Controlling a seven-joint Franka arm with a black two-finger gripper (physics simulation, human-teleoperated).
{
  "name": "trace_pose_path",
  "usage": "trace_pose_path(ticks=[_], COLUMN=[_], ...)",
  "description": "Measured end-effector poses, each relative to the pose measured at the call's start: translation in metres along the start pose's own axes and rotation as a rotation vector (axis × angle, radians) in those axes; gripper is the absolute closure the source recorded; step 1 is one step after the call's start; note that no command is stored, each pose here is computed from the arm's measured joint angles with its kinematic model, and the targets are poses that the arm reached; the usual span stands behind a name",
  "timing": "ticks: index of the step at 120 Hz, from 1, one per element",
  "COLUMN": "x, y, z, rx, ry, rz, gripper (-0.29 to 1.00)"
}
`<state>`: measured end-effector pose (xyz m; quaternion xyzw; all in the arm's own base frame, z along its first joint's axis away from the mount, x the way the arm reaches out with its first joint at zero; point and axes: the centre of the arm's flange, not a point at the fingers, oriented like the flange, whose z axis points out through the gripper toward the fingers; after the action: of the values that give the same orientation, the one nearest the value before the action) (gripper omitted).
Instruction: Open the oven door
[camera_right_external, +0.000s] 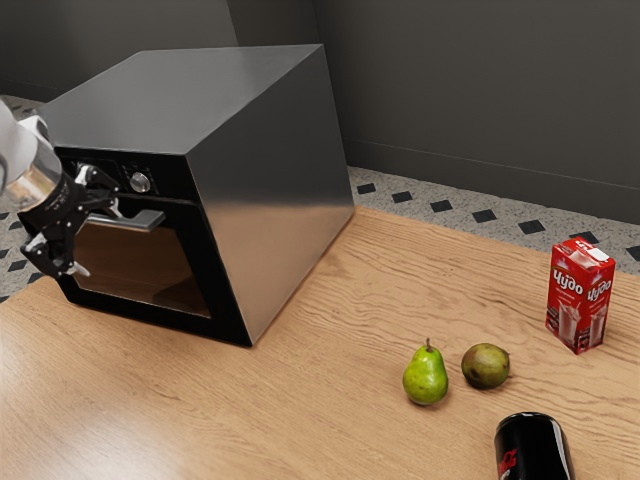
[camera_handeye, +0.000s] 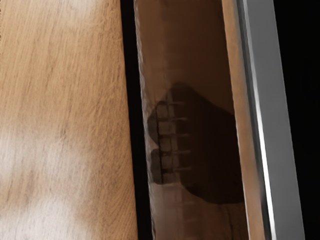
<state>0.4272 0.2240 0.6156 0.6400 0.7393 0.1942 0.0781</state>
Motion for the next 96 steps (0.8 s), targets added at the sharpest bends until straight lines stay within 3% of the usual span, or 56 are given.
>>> trace_pose_path(ticks=[33, 49, 57, 67, 72, 79, 96], x=[0.002, -0.003, -0.049, -0.188, -0.253, -0.308, -0.332], y=[-0.100, -0.183, -0.151, -0.032, 0.007, 0.030, 0.052], z=[-0.024, -0.067, -0.121, -0.212, -0.228, -0.210, -0.128], rx=[-0.061, -0.170, -0.264, -0.326, -0.290, -0.170, 0.115], ry=[0.020, 0.095, 0.095, -0.049, -0.162, -0.269, -0.319], rz=[-0.056, -0.129, -0.042, 0.142, 0.198, 0.205, 0.059], gripper=[0.00, 0.00, 0.01, 0.01, 0.00, 0.00, 0.00])
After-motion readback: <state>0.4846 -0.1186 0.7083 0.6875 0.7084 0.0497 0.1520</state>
